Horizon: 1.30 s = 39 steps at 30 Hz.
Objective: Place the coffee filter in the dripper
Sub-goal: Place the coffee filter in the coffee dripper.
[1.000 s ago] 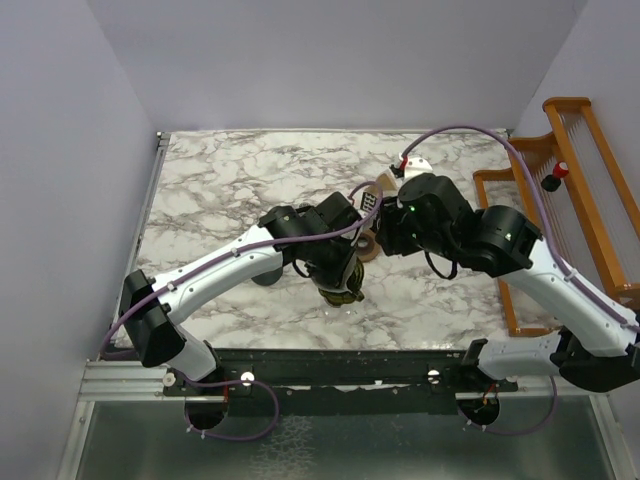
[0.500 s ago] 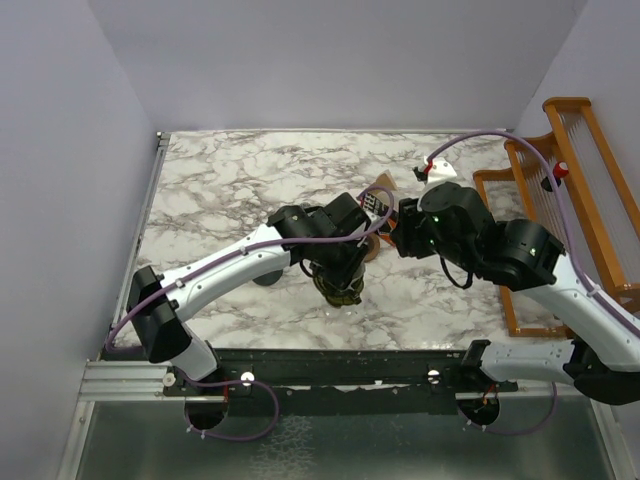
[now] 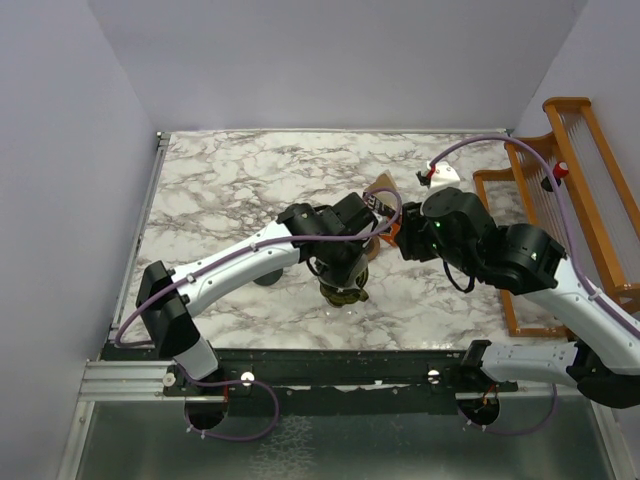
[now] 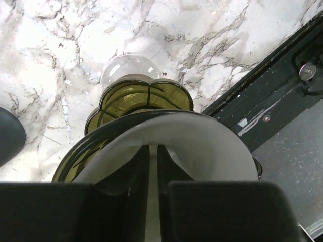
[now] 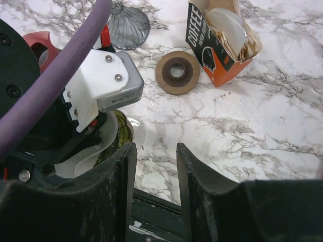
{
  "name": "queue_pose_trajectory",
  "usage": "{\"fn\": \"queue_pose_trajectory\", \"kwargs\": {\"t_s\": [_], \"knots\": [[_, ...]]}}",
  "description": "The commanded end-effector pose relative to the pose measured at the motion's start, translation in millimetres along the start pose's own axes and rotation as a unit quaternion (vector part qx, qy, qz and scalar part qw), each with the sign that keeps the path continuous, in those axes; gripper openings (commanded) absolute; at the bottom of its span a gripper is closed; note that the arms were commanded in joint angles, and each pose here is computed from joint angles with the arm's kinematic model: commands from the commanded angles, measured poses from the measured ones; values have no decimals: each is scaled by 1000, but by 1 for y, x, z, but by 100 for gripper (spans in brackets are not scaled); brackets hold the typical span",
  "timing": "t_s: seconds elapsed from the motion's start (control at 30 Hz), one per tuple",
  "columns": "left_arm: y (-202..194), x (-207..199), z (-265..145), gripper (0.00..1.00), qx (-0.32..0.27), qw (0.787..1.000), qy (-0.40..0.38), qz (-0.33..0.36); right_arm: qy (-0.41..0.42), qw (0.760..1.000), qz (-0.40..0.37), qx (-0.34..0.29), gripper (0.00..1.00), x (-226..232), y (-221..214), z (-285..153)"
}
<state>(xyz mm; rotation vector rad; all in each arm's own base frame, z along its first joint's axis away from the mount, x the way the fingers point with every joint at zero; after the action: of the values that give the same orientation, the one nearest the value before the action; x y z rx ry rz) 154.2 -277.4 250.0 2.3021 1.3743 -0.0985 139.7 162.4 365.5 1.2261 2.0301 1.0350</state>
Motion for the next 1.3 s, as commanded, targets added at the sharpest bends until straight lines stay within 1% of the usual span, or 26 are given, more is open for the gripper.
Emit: {"fn": "queue_pose_trajectory", "kwargs": {"t_s": [0.0,0.07,0.43,0.63,0.8,0.93,1.0,1.07,1.27], "knots": [[7,-5,-8,8,-10,1000,3,10,-10,1000,6,-13,43,-3,1,-1],[9,-7,-11,0,-14,1000,0,12,-9,1000,7,-14,43,-3,1,-2],[17,-11,-30,0,-36,999,-6,22,-2,1000,9,-17,43,-2,2,-3],[9,-6,-26,0,-23,999,1,23,3,1000,11,-15,43,1,2,-1],[6,-4,-29,20,-27,999,2,22,9,1000,11,-12,43,3,2,1],[5,-5,-36,30,-34,999,-6,22,15,1000,11,-9,43,6,3,3],[5,-6,-39,31,-39,999,-8,21,16,1000,11,-10,43,7,3,3],[6,-6,-42,30,-43,999,-9,23,18,1000,11,-10,43,8,4,4],[7,-8,-43,4,-44,999,-15,26,23,1000,11,-7,43,10,5,6]]}}
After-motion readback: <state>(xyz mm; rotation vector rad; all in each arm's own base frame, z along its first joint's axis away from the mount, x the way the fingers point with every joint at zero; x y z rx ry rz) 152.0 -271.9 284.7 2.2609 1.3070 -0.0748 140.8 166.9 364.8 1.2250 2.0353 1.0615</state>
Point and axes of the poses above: each gripper's point midway between its finger pads, its own z axis out along the fingers, its own x axis along the line the jaws close on, y = z × x, the point moved 8 cm from there along -z, back along the fingers, and after that the axes turned 12 degrees about -z, right-handed, at the moved point
